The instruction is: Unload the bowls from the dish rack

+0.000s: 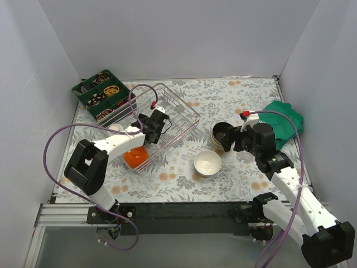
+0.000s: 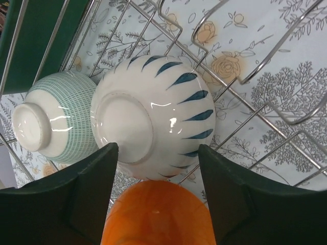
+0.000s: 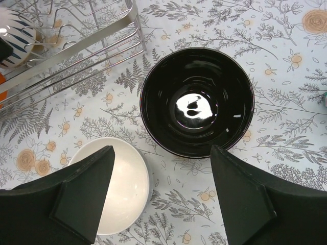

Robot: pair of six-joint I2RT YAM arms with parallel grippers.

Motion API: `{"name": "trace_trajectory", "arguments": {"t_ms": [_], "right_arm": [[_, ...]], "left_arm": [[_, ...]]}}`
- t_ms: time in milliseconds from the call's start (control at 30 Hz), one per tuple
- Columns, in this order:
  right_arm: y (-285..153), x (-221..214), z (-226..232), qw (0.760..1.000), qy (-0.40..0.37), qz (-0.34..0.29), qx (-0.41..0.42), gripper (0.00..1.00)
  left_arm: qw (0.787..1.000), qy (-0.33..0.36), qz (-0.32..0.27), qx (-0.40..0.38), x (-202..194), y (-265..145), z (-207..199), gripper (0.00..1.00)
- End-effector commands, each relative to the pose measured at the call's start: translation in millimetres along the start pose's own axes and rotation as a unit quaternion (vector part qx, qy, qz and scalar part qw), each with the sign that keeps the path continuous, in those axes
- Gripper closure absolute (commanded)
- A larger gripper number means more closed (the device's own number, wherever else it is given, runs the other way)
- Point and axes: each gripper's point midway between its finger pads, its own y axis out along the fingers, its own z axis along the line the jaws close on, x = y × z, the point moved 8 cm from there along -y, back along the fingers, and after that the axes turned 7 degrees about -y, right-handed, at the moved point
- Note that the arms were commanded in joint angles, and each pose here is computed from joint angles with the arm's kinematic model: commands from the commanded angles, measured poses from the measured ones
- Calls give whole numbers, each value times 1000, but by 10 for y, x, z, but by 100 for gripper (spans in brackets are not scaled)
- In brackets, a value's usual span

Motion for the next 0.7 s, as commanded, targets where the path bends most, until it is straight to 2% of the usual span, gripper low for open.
{"name": "trace_trajectory", "arguments": {"t_ms": [0,133,300,467,567,667], "right_arm": [[-29,74,-14,999,-19,-29,-21,16],[-53,86,-3,999,-24,-34,-23,17],[-60,79,2,999,-26,-35,-24,17],[-68,81,12,999,-29,-36,-22,17],[-70,86,19,999,-29,-36,-20,17],[-69,88,29,999,-30,-37,-17,17]], "left_arm": [[997,-23,-49,49,203,29,58,41],[994,-50,-84,54,350,37,39,46],[989,-81,-112,60,492,-6,69,45],[989,-88,-114,24,521,-133,97,30],[993,-53,-101,2,435,-207,134,19],[996,-13,-83,5,318,-215,190,16]]}}
